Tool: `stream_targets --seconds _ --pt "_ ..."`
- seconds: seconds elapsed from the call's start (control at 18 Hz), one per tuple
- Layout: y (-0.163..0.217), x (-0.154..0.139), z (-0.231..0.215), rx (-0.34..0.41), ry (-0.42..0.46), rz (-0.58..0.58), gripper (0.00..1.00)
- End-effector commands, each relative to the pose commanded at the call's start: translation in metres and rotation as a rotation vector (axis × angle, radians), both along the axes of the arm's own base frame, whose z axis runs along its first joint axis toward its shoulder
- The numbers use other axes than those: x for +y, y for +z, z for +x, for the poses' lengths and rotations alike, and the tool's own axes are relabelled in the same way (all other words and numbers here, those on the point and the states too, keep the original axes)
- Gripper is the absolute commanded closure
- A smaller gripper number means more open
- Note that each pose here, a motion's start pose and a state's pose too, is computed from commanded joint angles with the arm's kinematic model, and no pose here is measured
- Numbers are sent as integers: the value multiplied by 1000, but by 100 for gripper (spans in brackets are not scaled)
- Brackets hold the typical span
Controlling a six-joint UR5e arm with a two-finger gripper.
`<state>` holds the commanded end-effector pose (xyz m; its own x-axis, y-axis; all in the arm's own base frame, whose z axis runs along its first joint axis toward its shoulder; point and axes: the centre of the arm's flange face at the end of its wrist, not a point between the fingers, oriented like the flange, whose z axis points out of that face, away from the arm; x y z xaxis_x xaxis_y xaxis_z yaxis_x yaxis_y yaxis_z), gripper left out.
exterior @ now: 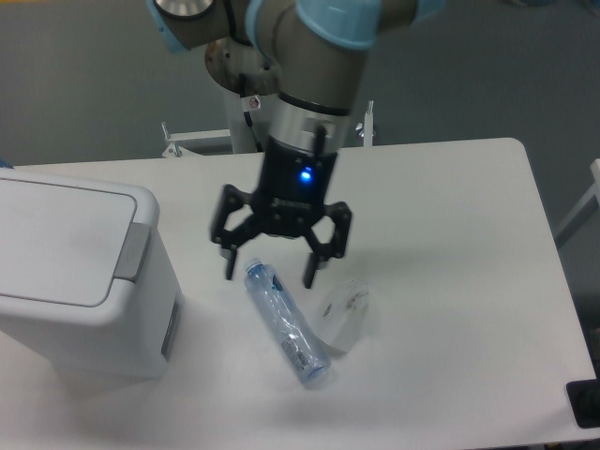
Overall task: Open the trash can
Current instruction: 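Move the open gripper over to the trash can lid edge, then lower the gripper against the lid edge and push it open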
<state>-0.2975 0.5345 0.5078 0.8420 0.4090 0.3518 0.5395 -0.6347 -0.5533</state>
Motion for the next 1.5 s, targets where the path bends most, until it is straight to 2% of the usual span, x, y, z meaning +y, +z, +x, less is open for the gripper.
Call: stream_targets --seconds 0.28,0.39,1.5 --pt "-15 15 45 -21 -62 -24 0" --pt "-22 13 53 -30 -70 -36 0" --pt "-46 12 64 -46 -79 -71 0"
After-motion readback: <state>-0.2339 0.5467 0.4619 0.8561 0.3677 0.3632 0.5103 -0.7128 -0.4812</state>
